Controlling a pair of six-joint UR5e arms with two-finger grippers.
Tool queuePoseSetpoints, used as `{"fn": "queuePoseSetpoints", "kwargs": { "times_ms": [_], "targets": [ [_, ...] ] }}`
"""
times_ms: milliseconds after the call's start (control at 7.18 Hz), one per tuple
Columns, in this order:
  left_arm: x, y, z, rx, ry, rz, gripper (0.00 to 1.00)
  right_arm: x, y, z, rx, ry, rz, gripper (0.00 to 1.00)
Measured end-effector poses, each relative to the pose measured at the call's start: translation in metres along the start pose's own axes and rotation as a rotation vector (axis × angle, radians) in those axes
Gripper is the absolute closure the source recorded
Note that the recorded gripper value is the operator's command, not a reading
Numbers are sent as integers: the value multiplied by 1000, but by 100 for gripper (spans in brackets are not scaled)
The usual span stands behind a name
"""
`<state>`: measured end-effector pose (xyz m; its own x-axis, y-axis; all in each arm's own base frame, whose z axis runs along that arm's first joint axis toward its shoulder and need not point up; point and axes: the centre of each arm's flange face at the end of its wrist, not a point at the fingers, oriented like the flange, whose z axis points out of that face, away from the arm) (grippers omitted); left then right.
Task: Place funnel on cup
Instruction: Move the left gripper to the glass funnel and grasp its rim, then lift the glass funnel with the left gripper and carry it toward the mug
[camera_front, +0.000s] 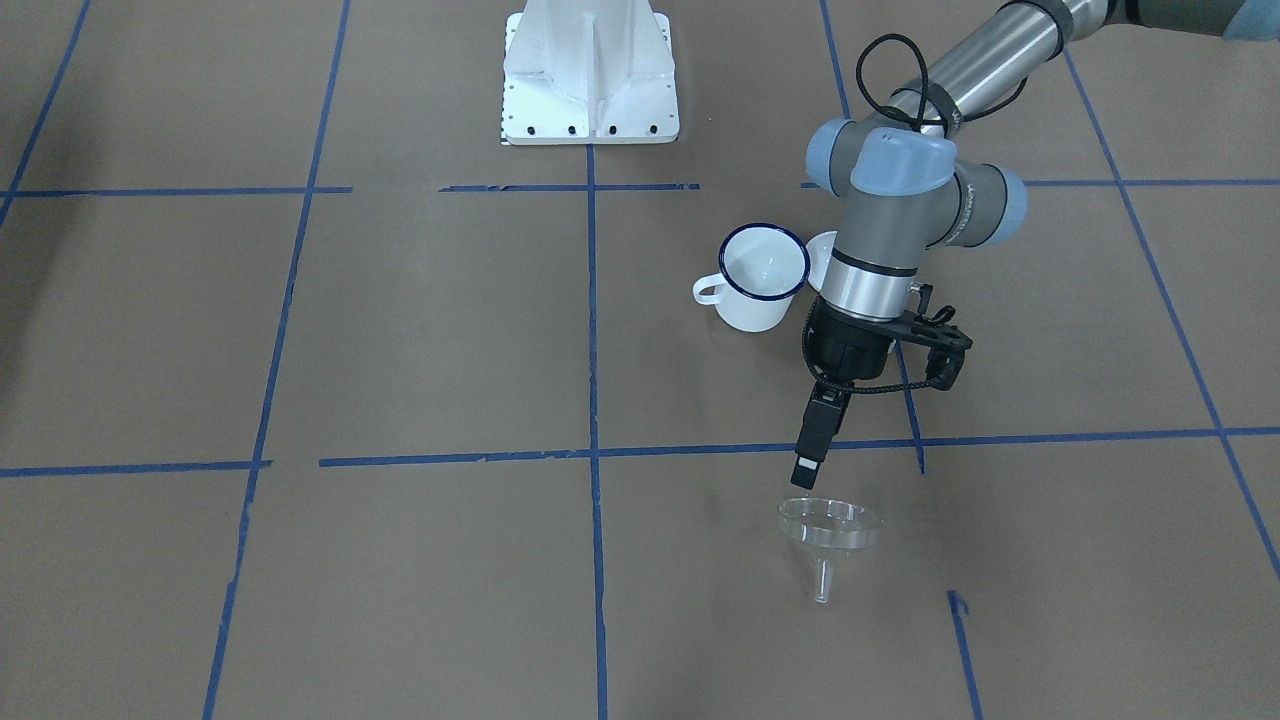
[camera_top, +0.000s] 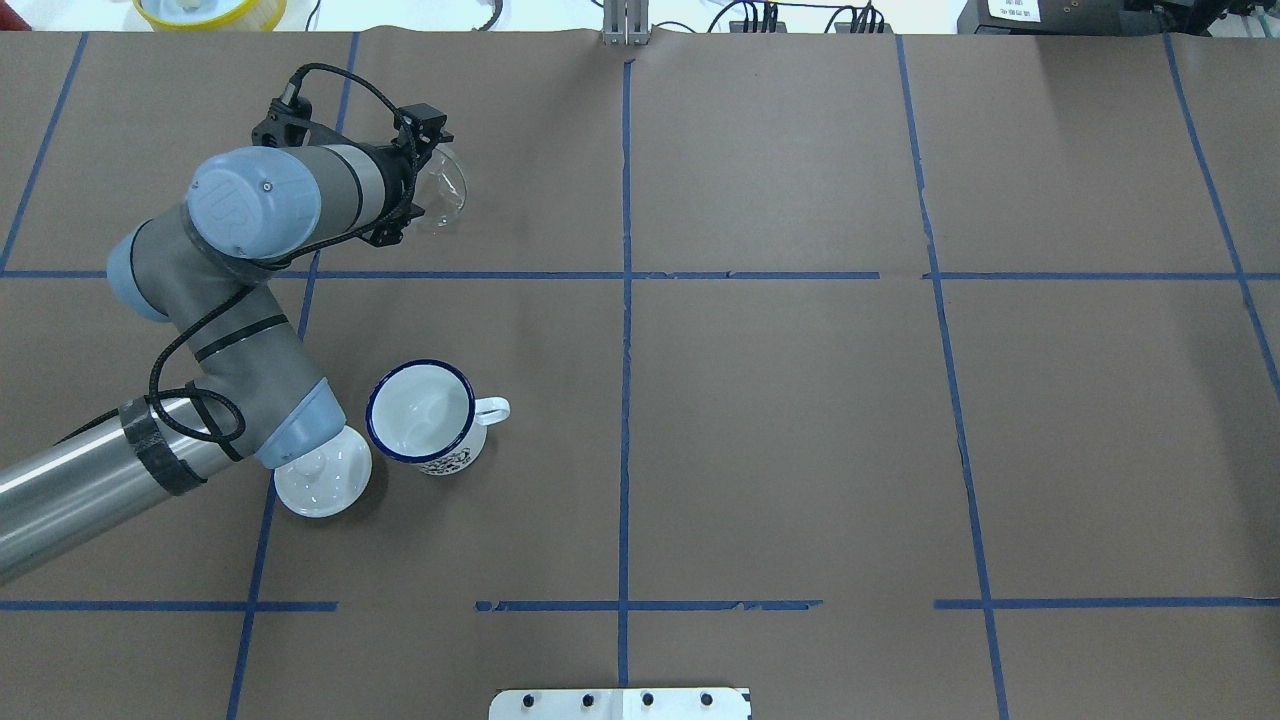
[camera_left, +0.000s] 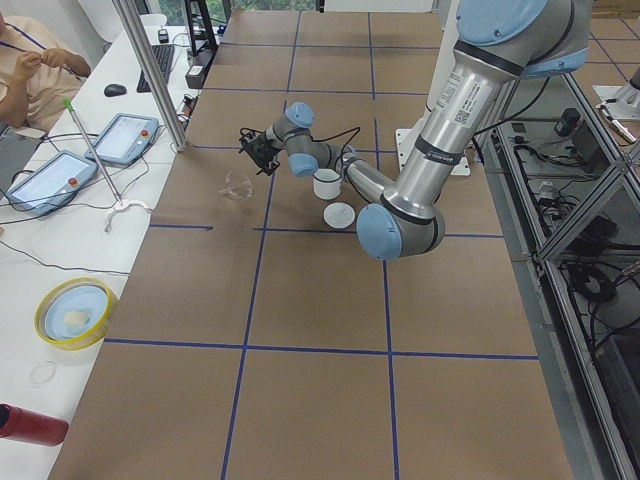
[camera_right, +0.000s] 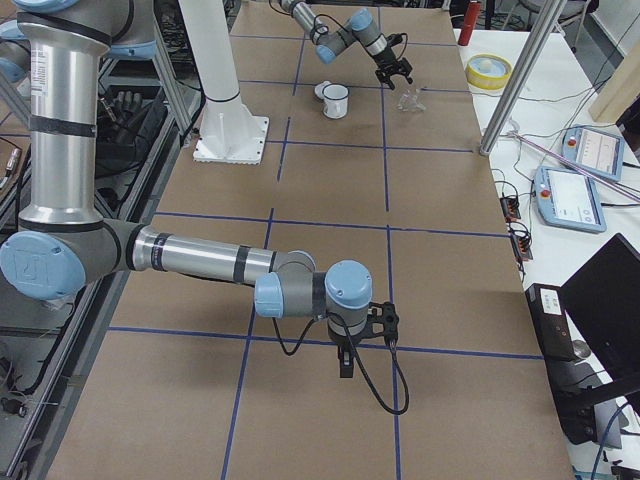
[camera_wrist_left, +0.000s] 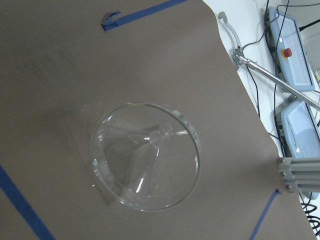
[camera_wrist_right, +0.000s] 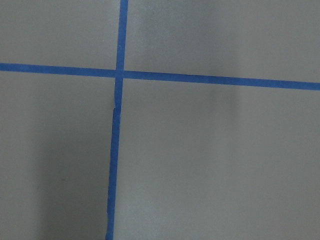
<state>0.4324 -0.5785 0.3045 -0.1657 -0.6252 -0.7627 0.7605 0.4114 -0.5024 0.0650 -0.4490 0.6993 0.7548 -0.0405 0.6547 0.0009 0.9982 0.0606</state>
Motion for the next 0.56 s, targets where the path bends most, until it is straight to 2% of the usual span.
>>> {"fn": "queuePoseSetpoints", "kwargs": {
  "times_ms": [279,557],
  "targets": [
    [10,-22,28,50,0,-36,2,0,0,0,0,0,0,0],
    [5,-29,51,56,-4,-35,3,0,0,0,0,0,0,0]
  ]
}}
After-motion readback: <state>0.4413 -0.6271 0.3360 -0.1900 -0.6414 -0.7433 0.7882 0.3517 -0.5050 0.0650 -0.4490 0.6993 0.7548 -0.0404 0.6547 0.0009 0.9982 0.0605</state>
